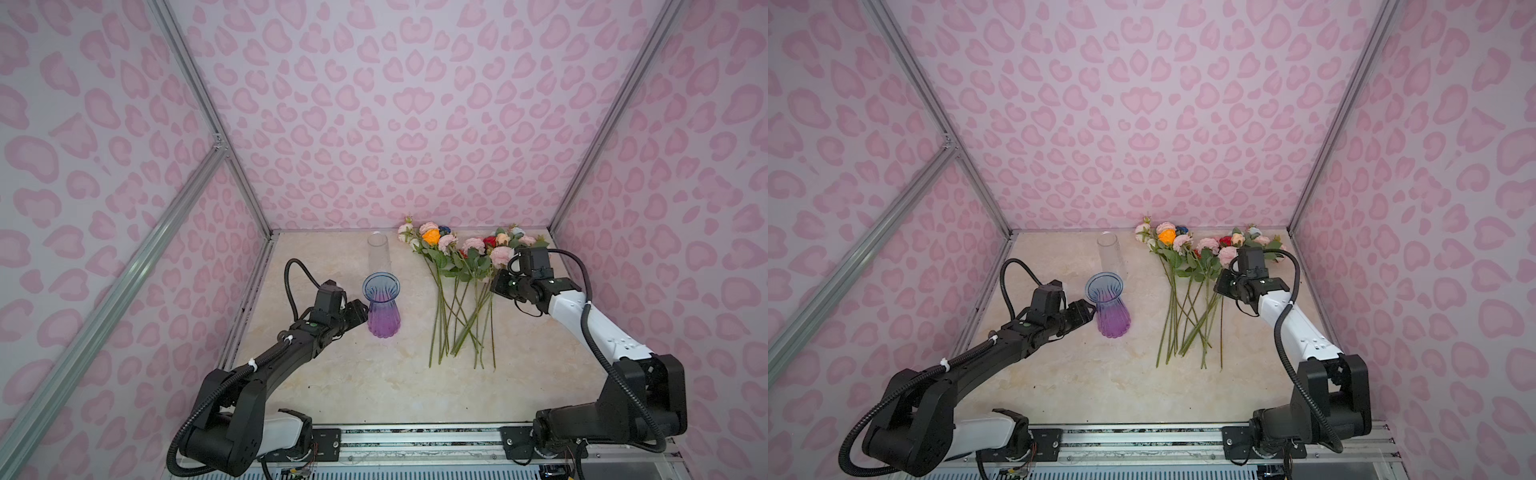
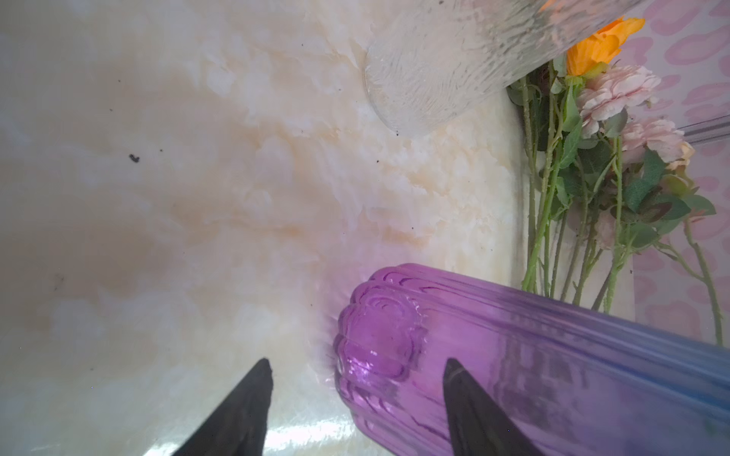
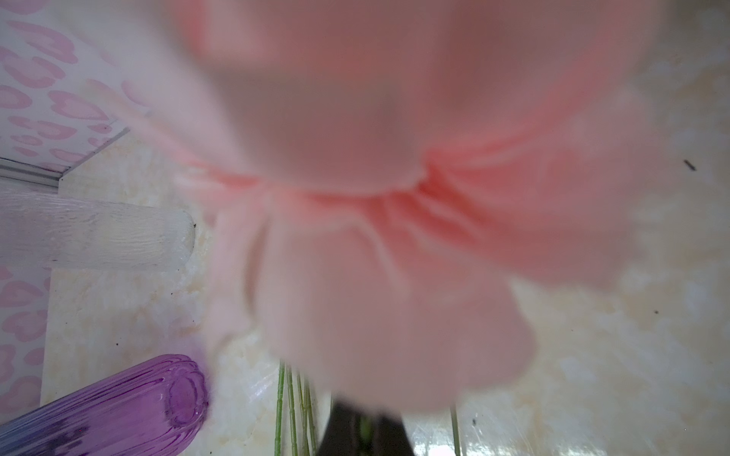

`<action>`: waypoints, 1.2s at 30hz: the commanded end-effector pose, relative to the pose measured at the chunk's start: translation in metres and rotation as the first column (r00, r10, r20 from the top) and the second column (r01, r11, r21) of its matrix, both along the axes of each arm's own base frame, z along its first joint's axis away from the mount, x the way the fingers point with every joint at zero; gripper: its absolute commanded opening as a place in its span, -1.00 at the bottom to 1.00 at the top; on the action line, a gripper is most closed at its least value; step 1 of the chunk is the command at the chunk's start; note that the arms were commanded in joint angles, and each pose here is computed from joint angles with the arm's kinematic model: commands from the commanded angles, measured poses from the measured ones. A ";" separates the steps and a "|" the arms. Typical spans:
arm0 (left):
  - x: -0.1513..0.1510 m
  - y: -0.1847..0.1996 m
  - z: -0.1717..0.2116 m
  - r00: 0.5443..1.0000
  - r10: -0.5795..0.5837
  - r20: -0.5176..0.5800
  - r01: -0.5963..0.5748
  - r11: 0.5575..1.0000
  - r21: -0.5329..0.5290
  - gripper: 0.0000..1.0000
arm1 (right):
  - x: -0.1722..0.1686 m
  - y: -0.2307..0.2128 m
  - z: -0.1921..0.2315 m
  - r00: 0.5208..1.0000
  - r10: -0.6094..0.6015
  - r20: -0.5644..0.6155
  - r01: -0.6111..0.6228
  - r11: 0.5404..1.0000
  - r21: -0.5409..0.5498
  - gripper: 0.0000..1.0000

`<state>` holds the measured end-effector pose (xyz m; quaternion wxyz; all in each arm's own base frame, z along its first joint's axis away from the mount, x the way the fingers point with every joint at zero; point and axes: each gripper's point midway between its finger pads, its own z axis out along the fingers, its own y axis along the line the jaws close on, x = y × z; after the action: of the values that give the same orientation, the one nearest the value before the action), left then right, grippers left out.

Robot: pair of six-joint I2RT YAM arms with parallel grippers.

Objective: Arrange the flowers into the vase
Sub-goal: 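Lift the pink flowers and carry toward vase while left gripper approaches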

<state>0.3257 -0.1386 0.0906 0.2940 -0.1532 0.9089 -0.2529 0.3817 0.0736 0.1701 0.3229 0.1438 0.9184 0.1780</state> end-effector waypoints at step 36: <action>-0.102 -0.057 0.314 0.505 -0.341 0.793 0.498 0.865 0.054 0.39 | -0.104 0.161 0.285 0.500 0.243 0.831 -0.455 0.890 0.014 -0.95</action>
<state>0.2411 -0.1635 0.3728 0.5583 0.0764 0.7222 -0.4011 0.2847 0.2232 0.4235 0.6111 -0.0945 0.6946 0.3677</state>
